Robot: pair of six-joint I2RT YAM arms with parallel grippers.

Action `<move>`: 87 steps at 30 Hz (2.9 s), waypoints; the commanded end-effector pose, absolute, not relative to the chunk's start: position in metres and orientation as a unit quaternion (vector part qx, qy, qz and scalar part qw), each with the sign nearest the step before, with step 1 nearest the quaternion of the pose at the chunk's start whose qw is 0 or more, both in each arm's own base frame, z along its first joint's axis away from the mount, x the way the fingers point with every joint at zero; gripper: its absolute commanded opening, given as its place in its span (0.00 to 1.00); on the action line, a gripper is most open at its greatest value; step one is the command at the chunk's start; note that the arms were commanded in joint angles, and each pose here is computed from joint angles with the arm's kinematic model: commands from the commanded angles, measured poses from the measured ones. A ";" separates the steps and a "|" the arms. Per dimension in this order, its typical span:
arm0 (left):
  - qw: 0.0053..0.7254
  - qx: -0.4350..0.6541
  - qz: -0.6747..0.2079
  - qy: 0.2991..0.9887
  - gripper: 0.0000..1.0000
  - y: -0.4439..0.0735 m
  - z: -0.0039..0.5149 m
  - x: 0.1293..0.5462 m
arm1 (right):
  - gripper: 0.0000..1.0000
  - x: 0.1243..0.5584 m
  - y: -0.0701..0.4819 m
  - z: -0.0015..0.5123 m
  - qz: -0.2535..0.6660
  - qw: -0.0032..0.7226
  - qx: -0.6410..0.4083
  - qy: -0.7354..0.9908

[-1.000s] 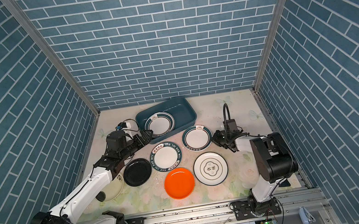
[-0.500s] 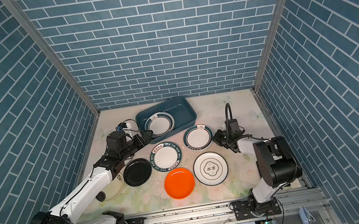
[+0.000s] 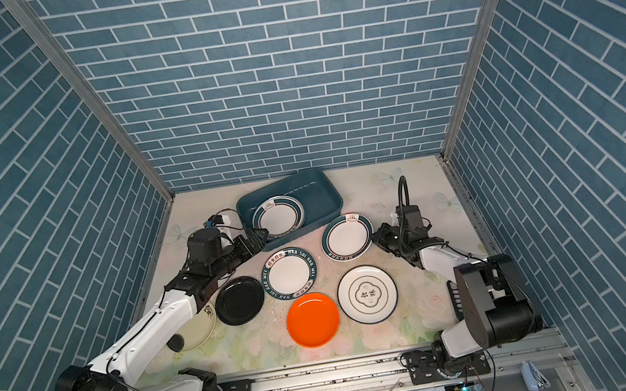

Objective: Place the plates into the plastic bin on the countertop
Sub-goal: 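Grip and lift the green-rimmed plate rim with the right gripper, then carry the upright plate toward the left gripper while the left gripper reaches it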

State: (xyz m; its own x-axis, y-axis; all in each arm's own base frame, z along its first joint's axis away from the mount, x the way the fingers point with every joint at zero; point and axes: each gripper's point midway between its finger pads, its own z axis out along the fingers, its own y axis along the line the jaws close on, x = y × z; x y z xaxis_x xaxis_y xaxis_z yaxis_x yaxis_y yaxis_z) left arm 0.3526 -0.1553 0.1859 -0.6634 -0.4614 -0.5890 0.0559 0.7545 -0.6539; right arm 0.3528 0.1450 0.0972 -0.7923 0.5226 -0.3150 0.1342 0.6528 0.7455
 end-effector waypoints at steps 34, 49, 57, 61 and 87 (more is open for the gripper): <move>0.364 -0.106 -0.379 0.844 1.00 -0.183 0.180 0.362 | 0.00 0.323 0.155 0.191 0.485 0.299 0.214 0.793; 0.342 -0.044 -0.445 0.827 1.00 -0.247 0.181 0.358 | 0.00 0.314 0.189 0.198 0.505 0.294 0.180 0.791; 0.338 -0.040 -0.496 0.799 0.77 -0.266 0.188 0.359 | 0.00 0.312 0.197 0.202 0.521 0.288 0.177 0.784; 0.334 -0.035 -0.510 0.792 0.63 -0.273 0.191 0.359 | 0.00 0.312 0.198 0.201 0.520 0.288 0.178 0.784; 0.323 -0.015 -0.507 0.799 0.00 -0.283 0.192 0.357 | 0.42 0.313 0.210 0.202 0.530 0.279 0.160 0.785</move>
